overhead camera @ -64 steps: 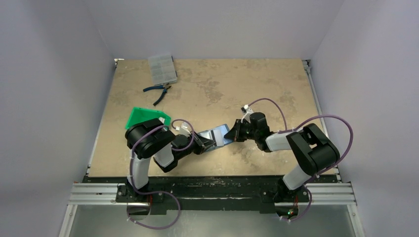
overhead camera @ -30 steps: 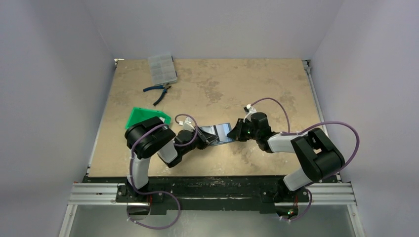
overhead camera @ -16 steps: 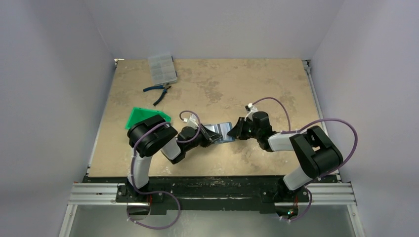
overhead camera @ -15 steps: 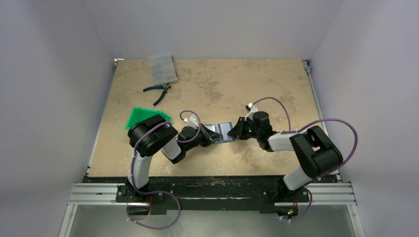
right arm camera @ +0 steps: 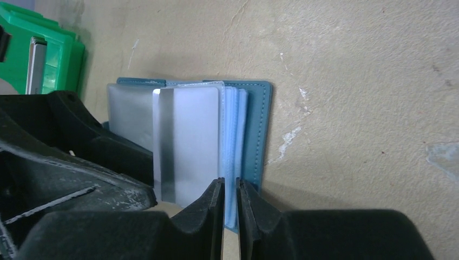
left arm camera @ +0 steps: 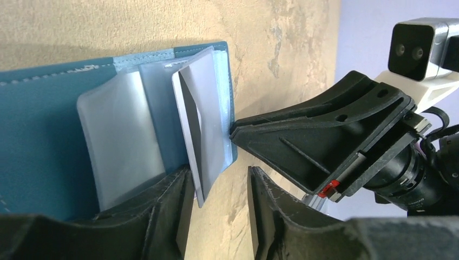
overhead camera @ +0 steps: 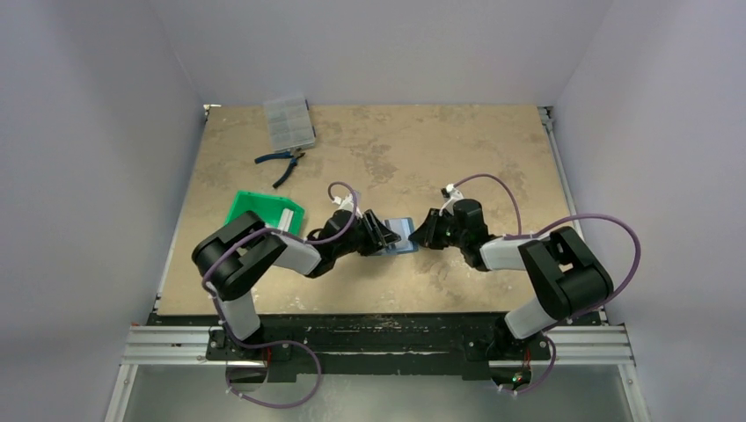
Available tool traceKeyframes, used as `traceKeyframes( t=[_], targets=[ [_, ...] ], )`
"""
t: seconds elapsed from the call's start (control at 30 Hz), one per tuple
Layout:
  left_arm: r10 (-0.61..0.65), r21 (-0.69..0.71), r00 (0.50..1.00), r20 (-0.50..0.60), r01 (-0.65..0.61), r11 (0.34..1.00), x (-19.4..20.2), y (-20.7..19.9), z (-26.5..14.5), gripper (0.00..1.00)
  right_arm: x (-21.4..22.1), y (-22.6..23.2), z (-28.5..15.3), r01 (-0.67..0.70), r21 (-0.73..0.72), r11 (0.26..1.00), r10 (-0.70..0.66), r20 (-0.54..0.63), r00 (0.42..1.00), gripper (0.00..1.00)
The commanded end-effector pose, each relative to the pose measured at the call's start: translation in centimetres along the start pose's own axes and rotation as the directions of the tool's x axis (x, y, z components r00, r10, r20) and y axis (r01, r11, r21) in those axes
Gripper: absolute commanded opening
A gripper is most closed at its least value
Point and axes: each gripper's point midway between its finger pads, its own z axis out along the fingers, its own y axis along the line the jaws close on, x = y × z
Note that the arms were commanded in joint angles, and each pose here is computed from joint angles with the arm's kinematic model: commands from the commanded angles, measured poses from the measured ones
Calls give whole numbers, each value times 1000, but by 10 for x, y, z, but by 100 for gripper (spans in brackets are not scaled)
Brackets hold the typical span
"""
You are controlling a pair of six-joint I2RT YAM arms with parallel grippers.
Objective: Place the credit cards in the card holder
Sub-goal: Insert the credit card into the card holder.
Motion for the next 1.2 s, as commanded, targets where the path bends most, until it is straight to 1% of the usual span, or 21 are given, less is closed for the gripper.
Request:
traceKeyframes(
  t=[0.0, 0.07, 0.13, 0.2, 0.27, 0.37, 0.43, 0.47, 0.5, 0.53, 0.6, 0.67, 0.7, 0.77, 0.9, 1.03, 1.17],
  targets=[
    [157, -190, 987, -37, -162, 968, -6, 19, -18, 46, -5, 1, -7, 14, -3, 1000, -14, 24, 1000, 21],
    [194, -219, 980, -40, -198, 955, -12, 14, -22, 49, -6, 3, -8, 21, -11, 1000, -21, 27, 999, 21],
    [220, -249, 973, -69, -231, 941, -14, 12, -24, 53, -7, 4, -8, 24, -18, 1000, -24, 28, 999, 21],
    [239, -274, 970, -51, -244, 930, -22, 9, -26, 55, -6, 6, -7, 26, -30, 999, -25, 23, 999, 21],
    [249, -280, 967, -45, -252, 926, -27, 4, -28, 60, -5, 7, -7, 28, -39, 999, -27, 17, 999, 21],
    [291, -309, 955, -50, -292, 905, -35, -1, -30, 63, -4, 9, -6, 39, -58, 998, -38, 13, 999, 21],
    [310, -278, 950, -37, -308, 910, -38, -11, -31, 61, -5, 11, -7, 46, -69, 997, -45, 19, 999, 21],
    [321, -236, 947, -20, -316, 919, -41, -23, -29, 57, -6, 13, -7, 51, -78, 996, -49, 22, 999, 22],
    [331, -197, 943, -19, -328, 924, -40, -31, -28, 51, -7, 16, -8, 54, -90, 994, -52, 27, 998, 22],
    [337, -160, 941, -23, -337, 928, -39, -39, -25, 43, -7, 18, -9, 57, -99, 993, -54, 31, 998, 25],
    [344, -105, 938, -49, -348, 932, -34, -49, -18, 33, -8, 22, -10, 58, -122, 991, -54, 35, 998, 29],
    [343, -90, 937, -71, -349, 933, -29, -48, -10, 22, -8, 26, -10, 57, -142, 988, -53, 35, 998, 32],
    [340, -100, 937, -75, -347, 933, -29, -45, -7, 18, -7, 29, -10, 53, -160, 986, -49, 29, 998, 33],
    [344, -132, 936, -71, -351, 927, -31, -37, -6, 9, -4, 35, -10, 39, -199, 979, -37, 13, 999, 34],
    [369, -203, 927, -67, -374, 905, -37, -21, -7, 5, -4, 38, -9, 35, -215, 976, -34, 8, 999, 34],
    [366, -213, 928, -69, -372, 903, -36, -7, -5, 3, -7, 39, -10, 42, -217, 975, -38, 22, 999, 35],
    [359, -231, 930, -81, -368, 901, -32, 5, -3, 1, -6, 38, -10, 36, -212, 977, -34, 17, 999, 39]
  ],
)
